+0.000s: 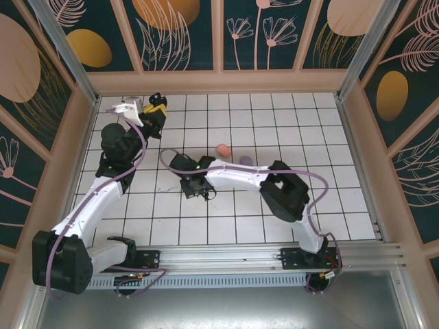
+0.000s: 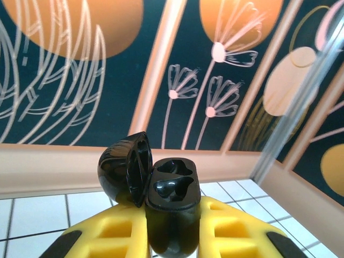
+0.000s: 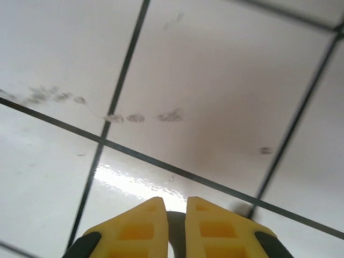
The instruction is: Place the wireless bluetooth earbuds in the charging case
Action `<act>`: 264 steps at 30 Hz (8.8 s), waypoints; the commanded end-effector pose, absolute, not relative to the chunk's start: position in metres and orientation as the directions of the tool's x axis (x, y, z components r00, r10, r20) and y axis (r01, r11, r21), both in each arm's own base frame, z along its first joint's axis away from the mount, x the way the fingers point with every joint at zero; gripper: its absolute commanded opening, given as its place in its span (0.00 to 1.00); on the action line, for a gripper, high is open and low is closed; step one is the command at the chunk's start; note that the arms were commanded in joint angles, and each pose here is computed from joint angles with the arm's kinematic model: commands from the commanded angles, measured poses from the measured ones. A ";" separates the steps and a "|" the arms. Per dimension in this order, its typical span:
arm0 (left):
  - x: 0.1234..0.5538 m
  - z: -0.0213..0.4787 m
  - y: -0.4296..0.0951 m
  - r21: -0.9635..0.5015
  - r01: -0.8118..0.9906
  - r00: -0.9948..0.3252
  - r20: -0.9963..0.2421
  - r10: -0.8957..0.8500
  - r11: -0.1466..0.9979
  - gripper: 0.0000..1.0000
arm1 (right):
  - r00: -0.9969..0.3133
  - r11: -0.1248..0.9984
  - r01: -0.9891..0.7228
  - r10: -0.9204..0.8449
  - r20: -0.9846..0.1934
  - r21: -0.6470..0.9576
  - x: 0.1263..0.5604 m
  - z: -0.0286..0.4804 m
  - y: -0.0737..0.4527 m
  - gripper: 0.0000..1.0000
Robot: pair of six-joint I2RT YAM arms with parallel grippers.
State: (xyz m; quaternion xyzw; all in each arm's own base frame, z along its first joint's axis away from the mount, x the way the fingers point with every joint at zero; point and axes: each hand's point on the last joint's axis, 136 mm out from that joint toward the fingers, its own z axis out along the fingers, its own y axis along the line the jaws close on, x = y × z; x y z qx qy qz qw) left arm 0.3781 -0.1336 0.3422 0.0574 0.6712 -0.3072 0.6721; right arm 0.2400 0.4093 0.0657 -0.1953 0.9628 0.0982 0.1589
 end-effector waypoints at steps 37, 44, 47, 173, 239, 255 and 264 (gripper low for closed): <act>0.292 0.321 -0.281 0.194 0.906 0.270 -0.949 -0.162 0.376 0.00 | -0.292 0.564 -0.799 -0.059 -0.955 0.209 0.281 0.404 0.329 0.08; 0.289 0.322 -0.287 0.217 0.913 0.280 -0.949 -0.144 0.346 0.00 | -0.308 0.561 -0.796 -0.056 -0.950 0.225 0.280 0.395 0.330 0.07; 0.289 0.323 -0.288 0.218 0.914 0.281 -0.949 -0.146 0.341 0.00 | -0.315 0.557 -0.797 -0.057 -0.947 0.232 0.280 0.392 0.332 0.07; 0.312 0.365 -0.180 0.038 0.652 0.342 -0.906 -0.249 0.757 0.00 | -0.974 0.981 -0.079 -0.038 -0.222 0.179 0.221 0.010 0.369 0.38; 0.284 0.348 -0.270 0.083 0.947 0.145 -0.972 -0.183 0.309 0.00 | -0.373 0.785 -0.501 0.186 -0.909 0.366 0.298 0.413 0.262 0.11; 0.294 0.348 -0.304 0.036 0.977 0.073 -0.982 -0.172 0.209 0.00 | -0.311 0.630 -0.707 0.132 -0.941 0.322 0.280 0.426 0.298 0.11; 0.292 0.353 -0.304 0.050 0.978 0.086 -0.981 -0.173 0.204 0.00 | -0.322 0.625 -0.711 0.116 -0.939 0.321 0.280 0.409 0.301 0.10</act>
